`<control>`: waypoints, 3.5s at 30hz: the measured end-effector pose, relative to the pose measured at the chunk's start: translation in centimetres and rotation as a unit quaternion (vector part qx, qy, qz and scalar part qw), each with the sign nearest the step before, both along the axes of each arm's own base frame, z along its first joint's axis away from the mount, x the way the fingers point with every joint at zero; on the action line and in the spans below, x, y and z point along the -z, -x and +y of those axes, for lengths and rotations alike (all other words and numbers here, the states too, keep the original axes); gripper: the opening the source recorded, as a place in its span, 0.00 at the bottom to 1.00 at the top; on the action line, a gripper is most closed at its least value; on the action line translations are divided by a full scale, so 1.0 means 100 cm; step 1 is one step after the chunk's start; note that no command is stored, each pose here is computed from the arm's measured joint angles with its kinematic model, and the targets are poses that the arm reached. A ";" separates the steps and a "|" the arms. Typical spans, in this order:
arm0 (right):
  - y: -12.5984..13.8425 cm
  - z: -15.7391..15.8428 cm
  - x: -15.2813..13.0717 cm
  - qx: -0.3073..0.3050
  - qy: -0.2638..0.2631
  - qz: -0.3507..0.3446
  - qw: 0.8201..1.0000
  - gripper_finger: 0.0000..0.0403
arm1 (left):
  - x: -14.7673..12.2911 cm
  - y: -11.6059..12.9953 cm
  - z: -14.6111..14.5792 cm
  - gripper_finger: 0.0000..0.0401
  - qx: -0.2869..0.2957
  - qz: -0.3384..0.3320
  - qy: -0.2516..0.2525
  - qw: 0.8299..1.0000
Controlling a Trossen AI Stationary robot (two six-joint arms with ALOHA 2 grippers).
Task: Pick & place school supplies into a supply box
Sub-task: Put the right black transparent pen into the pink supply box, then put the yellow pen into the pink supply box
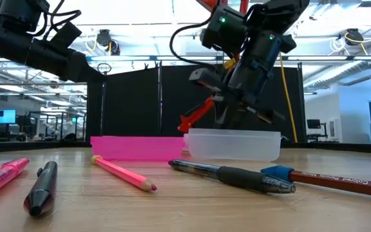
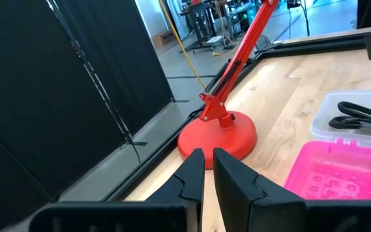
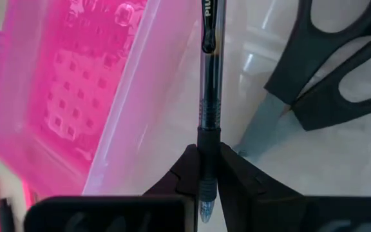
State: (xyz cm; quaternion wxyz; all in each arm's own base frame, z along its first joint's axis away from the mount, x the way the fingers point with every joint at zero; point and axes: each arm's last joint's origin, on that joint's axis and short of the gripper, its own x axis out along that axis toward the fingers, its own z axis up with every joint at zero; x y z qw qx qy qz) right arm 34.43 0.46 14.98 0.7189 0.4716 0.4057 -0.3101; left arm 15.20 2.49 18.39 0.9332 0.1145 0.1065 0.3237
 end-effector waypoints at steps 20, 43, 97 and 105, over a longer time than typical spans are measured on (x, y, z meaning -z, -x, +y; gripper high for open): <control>0.000 0.000 0.000 0.025 -0.010 -0.002 1.000 0.17 | 0.000 0.000 0.000 0.10 -0.001 -0.004 0.007 1.000; 0.028 0.017 -0.093 -0.108 0.091 -0.139 0.980 0.22 | 0.001 -0.001 -0.002 0.10 0.047 0.010 -0.004 0.999; 0.204 0.015 -0.017 -0.261 0.559 -0.328 0.716 0.00 | -0.004 -0.012 -0.060 0.10 0.093 0.092 0.278 0.952; 0.204 0.015 -0.019 -0.255 0.562 -0.336 0.712 0.00 | -0.039 -0.038 -0.145 0.10 0.029 0.147 0.429 0.891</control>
